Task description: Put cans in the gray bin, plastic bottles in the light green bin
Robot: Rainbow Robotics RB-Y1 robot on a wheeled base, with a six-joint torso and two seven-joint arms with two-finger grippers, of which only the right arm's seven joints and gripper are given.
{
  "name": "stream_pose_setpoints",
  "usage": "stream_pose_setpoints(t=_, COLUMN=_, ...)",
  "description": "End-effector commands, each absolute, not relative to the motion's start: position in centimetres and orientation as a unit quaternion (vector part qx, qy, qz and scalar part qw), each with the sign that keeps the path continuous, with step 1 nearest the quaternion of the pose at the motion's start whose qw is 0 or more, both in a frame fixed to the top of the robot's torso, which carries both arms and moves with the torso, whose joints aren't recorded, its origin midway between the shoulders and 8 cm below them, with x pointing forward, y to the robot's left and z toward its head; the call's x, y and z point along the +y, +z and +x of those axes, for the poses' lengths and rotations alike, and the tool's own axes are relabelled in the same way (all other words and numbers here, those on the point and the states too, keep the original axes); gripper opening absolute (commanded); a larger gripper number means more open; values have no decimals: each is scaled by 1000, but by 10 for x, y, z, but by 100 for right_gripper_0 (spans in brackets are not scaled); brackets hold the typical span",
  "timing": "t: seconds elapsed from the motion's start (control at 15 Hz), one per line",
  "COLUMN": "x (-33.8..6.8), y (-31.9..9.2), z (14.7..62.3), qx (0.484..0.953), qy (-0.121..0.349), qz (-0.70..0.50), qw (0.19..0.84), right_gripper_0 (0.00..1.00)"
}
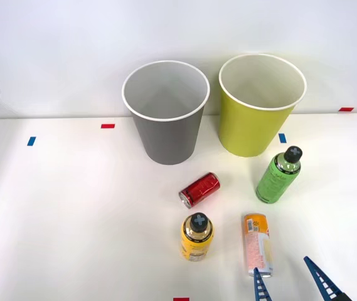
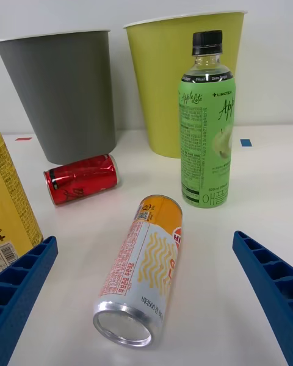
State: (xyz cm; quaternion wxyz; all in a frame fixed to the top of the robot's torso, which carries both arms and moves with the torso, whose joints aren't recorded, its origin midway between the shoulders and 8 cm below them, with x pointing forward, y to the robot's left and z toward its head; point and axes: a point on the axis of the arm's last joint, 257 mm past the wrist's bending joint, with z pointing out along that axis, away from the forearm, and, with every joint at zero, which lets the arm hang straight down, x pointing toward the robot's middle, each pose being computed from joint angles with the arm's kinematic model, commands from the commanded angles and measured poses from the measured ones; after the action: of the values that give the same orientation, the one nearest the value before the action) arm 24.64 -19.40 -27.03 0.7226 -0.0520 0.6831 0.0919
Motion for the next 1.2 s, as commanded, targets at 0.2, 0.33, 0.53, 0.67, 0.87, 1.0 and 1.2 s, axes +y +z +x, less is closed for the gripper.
stream_pose_setpoints(t=0.2, x=-194, y=-270, z=246, qx=683, qy=92, qz=-52, qw=723, right_gripper_0=100)
stream_pose_setpoints(t=0.33, x=-194, y=-270, z=246, qx=683, qy=92, qz=-52, qw=723, right_gripper_0=100)
stream_pose_setpoints(t=0.53, x=-194, y=-270, z=246, qx=683, qy=92, qz=-52, qw=723, right_gripper_0=100)
stream_pose_setpoints(t=0.67, x=-194, y=-270, z=246, qx=683, qy=92, qz=-52, qw=723, right_gripper_0=100)
stream_pose_setpoints(t=0.87, x=-194, y=-270, z=246, qx=683, qy=92, qz=-52, qw=723, right_gripper_0=100)
stream_pose_setpoints(t=1.0, x=-194, y=-270, z=246, qx=683, qy=92, qz=-52, qw=723, right_gripper_0=100)
stream_pose_setpoints(t=1.2, x=-194, y=-270, z=246, qx=683, qy=92, qz=-52, qw=723, right_gripper_0=100)
